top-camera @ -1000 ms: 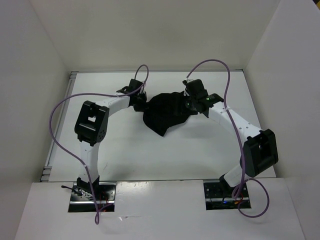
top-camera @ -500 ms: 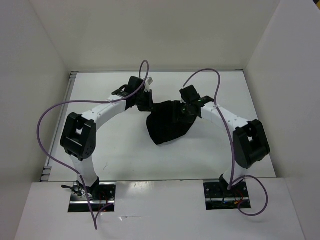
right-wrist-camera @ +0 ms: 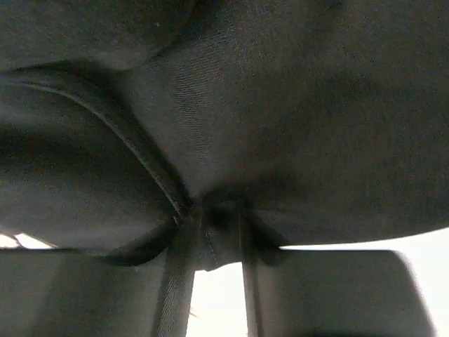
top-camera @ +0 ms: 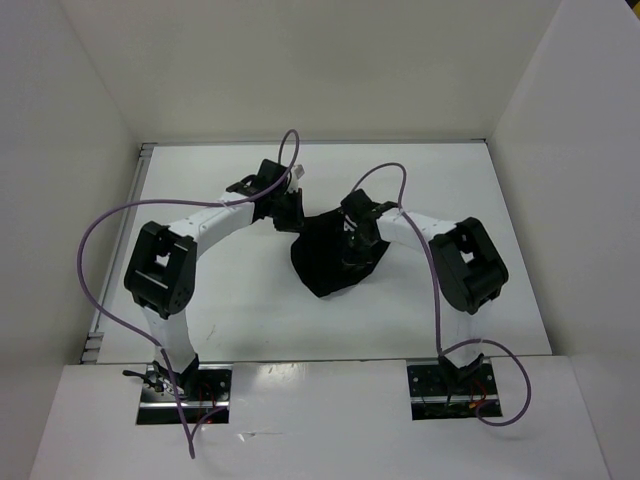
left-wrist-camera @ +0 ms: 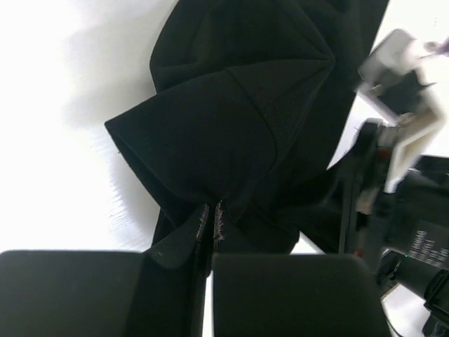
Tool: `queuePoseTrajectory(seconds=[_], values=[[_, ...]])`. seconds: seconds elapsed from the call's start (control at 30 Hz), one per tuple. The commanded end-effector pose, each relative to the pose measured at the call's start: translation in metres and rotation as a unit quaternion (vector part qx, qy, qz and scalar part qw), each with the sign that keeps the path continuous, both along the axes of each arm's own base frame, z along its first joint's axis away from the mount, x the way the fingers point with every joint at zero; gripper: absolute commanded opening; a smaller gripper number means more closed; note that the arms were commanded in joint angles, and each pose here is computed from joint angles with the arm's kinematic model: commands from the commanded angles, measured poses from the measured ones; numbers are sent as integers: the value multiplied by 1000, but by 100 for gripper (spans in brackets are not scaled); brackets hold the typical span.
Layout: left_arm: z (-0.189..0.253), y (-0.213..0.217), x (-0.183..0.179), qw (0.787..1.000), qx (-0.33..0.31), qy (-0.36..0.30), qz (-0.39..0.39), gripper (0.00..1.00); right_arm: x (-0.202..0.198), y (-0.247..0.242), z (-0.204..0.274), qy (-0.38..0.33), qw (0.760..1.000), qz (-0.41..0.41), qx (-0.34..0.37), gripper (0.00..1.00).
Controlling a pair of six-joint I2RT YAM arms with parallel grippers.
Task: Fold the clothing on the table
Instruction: Flatten the skirt out
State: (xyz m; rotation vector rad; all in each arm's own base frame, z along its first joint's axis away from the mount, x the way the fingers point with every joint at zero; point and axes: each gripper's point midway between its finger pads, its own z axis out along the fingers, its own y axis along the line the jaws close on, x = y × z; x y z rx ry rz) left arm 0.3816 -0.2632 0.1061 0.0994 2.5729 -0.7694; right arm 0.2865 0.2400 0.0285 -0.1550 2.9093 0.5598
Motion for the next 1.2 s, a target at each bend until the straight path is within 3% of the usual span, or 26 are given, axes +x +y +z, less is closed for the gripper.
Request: queuePoseTrajectory(seconds=[0.0,0.03,0.07,0.33,0.53,0.57,0.63,0.67,0.8,1.17], values=[[0,-3,0,1000,-3,2,-8,3,-1,11,-1,8,1000,15,20,12],[-2,-1,-1,1000,2,4,-5,5,1,8,-3,3,1000,11,11,2],[-2,0,0,1000,5,3,-2,6,4,1,-4,-8,1000,-3,-8,0],[8,21,8,1000,14,-9,22,44,18,-43,61,-101,988,-72,-89,0],[5,24,-3,1000,12,-4,18,46,24,-49,91,-123,986,-84,-68,0],[5,25,-5,1000,12,-3,18,46,22,-43,95,-119,989,-71,-51,9],[-3,28,-14,1000,15,10,22,47,7,-26,87,-81,996,-38,-22,48],[-5,31,-16,999,21,10,25,47,1,-22,84,-76,997,-25,-22,56],[-18,37,-25,999,28,24,31,47,-16,-6,70,-55,998,7,-19,65],[-22,37,-31,998,28,38,32,47,-51,16,32,30,999,36,14,67]])
